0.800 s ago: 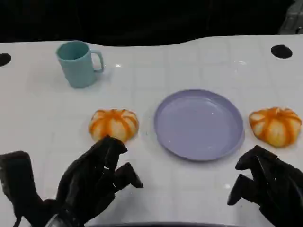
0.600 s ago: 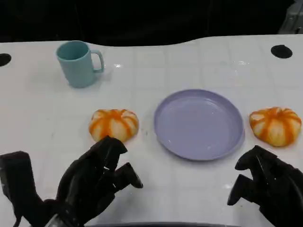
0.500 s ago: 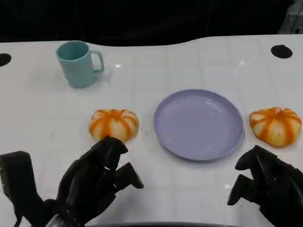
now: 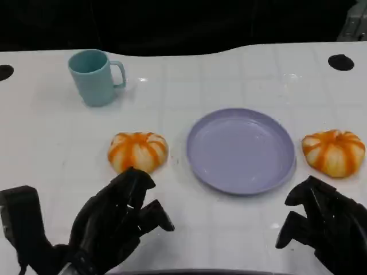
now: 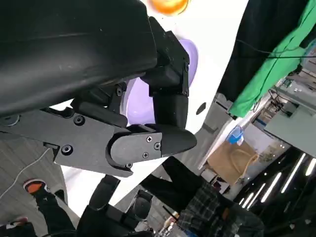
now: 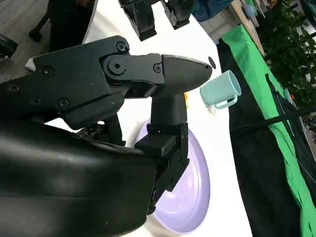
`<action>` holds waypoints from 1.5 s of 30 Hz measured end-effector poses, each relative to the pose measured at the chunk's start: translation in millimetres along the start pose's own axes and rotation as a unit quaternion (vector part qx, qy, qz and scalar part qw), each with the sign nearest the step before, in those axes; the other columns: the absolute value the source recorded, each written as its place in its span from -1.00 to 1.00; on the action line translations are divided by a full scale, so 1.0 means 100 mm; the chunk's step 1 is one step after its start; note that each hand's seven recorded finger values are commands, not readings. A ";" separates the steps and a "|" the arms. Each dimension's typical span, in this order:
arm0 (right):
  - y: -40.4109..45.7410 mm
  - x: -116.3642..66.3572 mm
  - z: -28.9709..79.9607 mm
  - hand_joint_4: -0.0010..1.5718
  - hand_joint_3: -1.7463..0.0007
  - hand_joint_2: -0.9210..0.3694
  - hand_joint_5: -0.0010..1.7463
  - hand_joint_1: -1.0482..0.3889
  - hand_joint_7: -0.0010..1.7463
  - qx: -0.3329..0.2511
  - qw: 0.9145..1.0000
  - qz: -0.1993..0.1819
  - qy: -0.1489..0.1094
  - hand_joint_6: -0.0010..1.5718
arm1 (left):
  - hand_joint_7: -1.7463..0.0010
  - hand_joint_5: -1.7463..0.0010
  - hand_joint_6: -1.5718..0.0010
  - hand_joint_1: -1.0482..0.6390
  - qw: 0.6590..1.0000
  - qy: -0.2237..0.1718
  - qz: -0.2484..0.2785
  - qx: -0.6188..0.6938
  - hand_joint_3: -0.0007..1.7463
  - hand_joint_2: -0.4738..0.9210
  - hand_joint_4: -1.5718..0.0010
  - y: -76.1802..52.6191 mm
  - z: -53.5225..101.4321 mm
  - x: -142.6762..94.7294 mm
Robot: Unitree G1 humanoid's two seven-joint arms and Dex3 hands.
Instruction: Grasp the bread from the table and place it into the plate.
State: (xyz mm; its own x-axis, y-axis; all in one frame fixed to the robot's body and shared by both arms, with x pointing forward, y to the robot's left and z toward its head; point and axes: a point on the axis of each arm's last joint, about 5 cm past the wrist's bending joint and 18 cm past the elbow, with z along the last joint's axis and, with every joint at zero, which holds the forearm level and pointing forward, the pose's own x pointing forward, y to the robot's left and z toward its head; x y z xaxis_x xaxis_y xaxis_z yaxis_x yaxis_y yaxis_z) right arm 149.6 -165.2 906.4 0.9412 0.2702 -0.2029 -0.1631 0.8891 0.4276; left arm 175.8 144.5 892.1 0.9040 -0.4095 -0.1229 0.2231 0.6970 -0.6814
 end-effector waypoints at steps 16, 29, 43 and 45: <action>0.010 0.03 -0.01 -0.16 0.53 -1.00 1.00 -0.16 0.82 0.001 1.000 0.001 0.002 -0.33 | 0.19 -0.34 0.40 -0.31 0.931 -0.122 -0.012 0.343 -0.83 1.00 0.49 -0.01 0.19 0.10; 0.025 0.06 -0.01 -0.16 0.53 -1.00 1.00 -0.15 0.84 -0.001 1.000 0.005 0.001 -0.33 | 0.99 0.50 0.64 -0.23 0.699 -0.143 -0.007 0.700 -1.00 0.86 0.99 -0.02 0.50 0.18; 0.025 0.07 -0.01 -0.16 0.52 -1.00 1.00 -0.14 0.84 0.002 1.000 0.004 -0.001 -0.33 | 0.99 0.72 0.76 -0.09 0.531 -0.102 -0.017 0.841 -1.00 0.73 1.00 -0.13 0.68 0.52; 0.025 0.07 -0.01 -0.16 0.52 -1.00 1.00 -0.15 0.83 0.002 1.000 0.003 -0.001 -0.32 | 0.99 0.73 0.77 -0.10 0.529 -0.086 -0.020 0.844 -0.99 0.75 1.00 -0.12 0.65 0.56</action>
State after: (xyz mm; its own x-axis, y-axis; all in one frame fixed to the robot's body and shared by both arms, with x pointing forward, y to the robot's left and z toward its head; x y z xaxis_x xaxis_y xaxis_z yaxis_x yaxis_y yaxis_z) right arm 155.2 -160.8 905.1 0.9408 0.2752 -0.1977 -0.1681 0.8856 0.4329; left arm 247.6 151.6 940.6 0.8732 -0.4862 0.0338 0.1203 0.2822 0.9518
